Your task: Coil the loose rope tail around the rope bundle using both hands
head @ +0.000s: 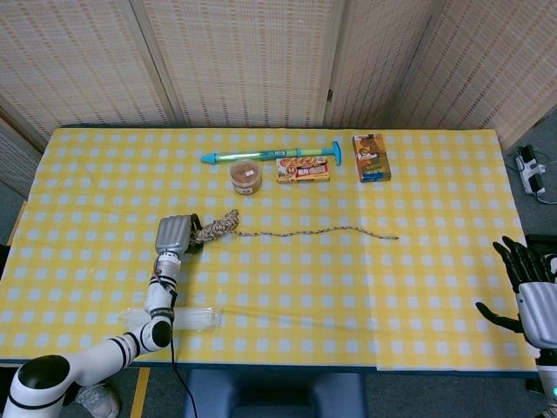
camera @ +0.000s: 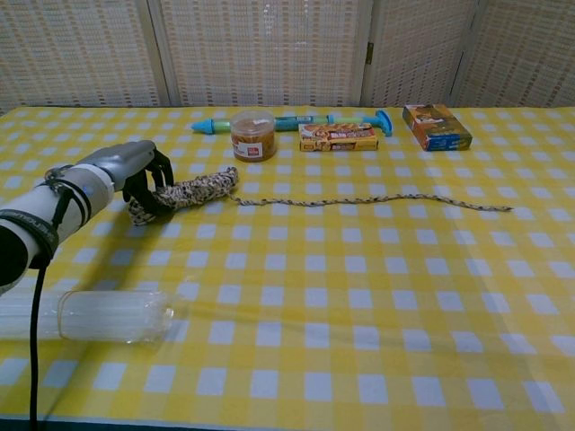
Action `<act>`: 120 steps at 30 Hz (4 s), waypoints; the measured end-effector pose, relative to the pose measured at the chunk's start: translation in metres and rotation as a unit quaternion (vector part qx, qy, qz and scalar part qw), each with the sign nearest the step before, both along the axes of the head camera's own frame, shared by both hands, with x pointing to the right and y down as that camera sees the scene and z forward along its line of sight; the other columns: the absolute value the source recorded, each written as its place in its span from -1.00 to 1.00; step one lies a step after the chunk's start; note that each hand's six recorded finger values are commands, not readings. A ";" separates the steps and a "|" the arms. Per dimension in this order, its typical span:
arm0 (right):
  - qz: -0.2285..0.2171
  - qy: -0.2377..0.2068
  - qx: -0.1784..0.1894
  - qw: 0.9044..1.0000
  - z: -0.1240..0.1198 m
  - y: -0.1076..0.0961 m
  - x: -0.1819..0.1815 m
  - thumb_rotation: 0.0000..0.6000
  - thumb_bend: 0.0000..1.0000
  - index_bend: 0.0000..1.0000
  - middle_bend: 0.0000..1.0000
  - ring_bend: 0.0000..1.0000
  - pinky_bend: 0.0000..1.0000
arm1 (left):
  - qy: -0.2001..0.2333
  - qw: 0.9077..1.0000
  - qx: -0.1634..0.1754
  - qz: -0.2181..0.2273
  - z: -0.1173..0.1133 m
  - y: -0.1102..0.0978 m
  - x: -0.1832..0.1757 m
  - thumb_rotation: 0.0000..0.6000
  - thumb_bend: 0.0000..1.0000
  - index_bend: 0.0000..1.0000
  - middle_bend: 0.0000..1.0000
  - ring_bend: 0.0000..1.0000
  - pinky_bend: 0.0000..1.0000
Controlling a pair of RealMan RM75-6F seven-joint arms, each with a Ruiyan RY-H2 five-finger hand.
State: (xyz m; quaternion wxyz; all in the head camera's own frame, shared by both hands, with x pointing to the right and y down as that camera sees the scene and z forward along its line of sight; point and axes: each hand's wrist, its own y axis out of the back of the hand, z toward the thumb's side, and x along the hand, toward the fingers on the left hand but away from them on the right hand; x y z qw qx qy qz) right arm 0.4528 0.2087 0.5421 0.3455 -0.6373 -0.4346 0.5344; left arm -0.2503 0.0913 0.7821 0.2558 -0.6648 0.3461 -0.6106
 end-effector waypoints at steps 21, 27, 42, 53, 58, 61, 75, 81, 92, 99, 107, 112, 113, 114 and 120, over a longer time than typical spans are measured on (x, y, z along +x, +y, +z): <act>-0.059 0.013 -0.031 0.998 0.039 -0.045 -0.047 1.00 -0.59 -0.58 -0.78 -0.87 -1.00 | 0.136 0.986 0.040 0.091 -0.062 0.022 -0.011 1.00 0.51 0.41 0.44 0.38 0.48; -0.087 0.011 -0.064 0.994 0.071 -0.071 -0.077 1.00 -0.50 -0.36 -0.71 -0.84 -1.00 | 0.151 0.982 0.039 0.103 -0.074 0.030 -0.007 1.00 0.51 0.41 0.44 0.38 0.48; -0.126 0.032 -0.127 0.983 0.170 -0.137 -0.169 1.00 -0.40 -0.15 -0.67 -0.83 -1.00 | 0.152 0.983 0.030 0.101 -0.081 0.039 -0.008 1.00 0.51 0.41 0.44 0.38 0.48; -0.134 0.072 -0.155 0.976 0.213 -0.143 -0.195 1.00 -0.26 -0.12 -0.67 -0.83 -1.00 | 0.145 0.984 0.022 0.105 -0.078 0.042 -0.008 1.00 0.51 0.41 0.44 0.37 0.48; -0.130 0.084 -0.163 0.974 0.225 -0.146 -0.197 1.00 -0.20 -0.10 -0.66 -0.82 -1.00 | 0.147 0.984 0.019 0.103 -0.077 0.043 -0.007 1.00 0.51 0.41 0.44 0.37 0.48; -0.129 0.091 -0.166 0.973 0.231 -0.148 -0.199 1.00 -0.17 -0.08 -0.65 -0.83 -1.00 | 0.148 0.983 0.017 0.103 -0.076 0.044 -0.006 1.00 0.51 0.41 0.44 0.37 0.48; -0.123 0.115 -0.174 0.970 0.250 -0.153 -0.204 1.00 -0.17 0.03 -0.60 -0.83 -1.00 | 0.148 0.984 0.015 0.099 -0.075 0.045 -0.009 1.00 0.51 0.41 0.44 0.37 0.48; -0.124 0.120 -0.178 0.969 0.255 -0.151 -0.205 1.00 -0.17 0.08 -0.57 -0.83 -1.00 | 0.147 0.984 0.013 0.097 -0.073 0.046 -0.012 1.00 0.51 0.41 0.44 0.37 0.48; -0.125 0.126 -0.174 0.969 0.257 -0.151 -0.208 1.00 -0.13 0.17 -0.52 -0.83 -1.00 | 0.147 0.985 0.010 0.094 -0.070 0.047 -0.015 1.00 0.51 0.41 0.44 0.37 0.48; -0.125 0.121 -0.172 0.970 0.255 -0.152 -0.210 1.00 -0.05 0.21 -0.49 -0.82 -1.00 | 0.155 0.984 0.013 0.087 -0.072 0.045 -0.015 1.00 0.51 0.41 0.44 0.37 0.48; -0.127 0.075 -0.145 0.978 0.227 -0.150 -0.211 1.00 0.04 0.28 -0.46 -0.81 -1.00 | 0.214 0.975 0.025 0.062 -0.090 0.035 -0.009 1.00 0.52 0.41 0.44 0.37 0.48; -0.137 0.037 -0.126 0.982 0.197 -0.146 -0.216 1.00 0.06 0.33 -0.45 -0.81 -1.00 | 0.252 0.965 0.035 0.067 -0.104 0.030 0.006 1.00 0.52 0.41 0.44 0.37 0.48; -0.141 0.030 -0.123 0.982 0.192 -0.145 -0.220 1.00 0.07 0.34 -0.44 -0.80 -1.00 | 0.257 0.963 0.035 0.069 -0.106 0.030 0.009 1.00 0.52 0.41 0.44 0.37 0.48; -0.147 0.019 -0.118 0.982 0.184 -0.143 -0.225 1.00 0.08 0.34 -0.44 -0.80 -1.00 | 0.262 0.962 0.034 0.071 -0.107 0.030 0.014 1.00 0.52 0.41 0.44 0.37 0.48; -0.170 -0.025 -0.084 0.982 0.151 -0.142 -0.263 1.00 0.08 0.35 -0.44 -0.81 -1.00 | 0.295 0.951 0.023 0.094 -0.116 0.034 0.045 1.00 0.52 0.41 0.44 0.37 0.48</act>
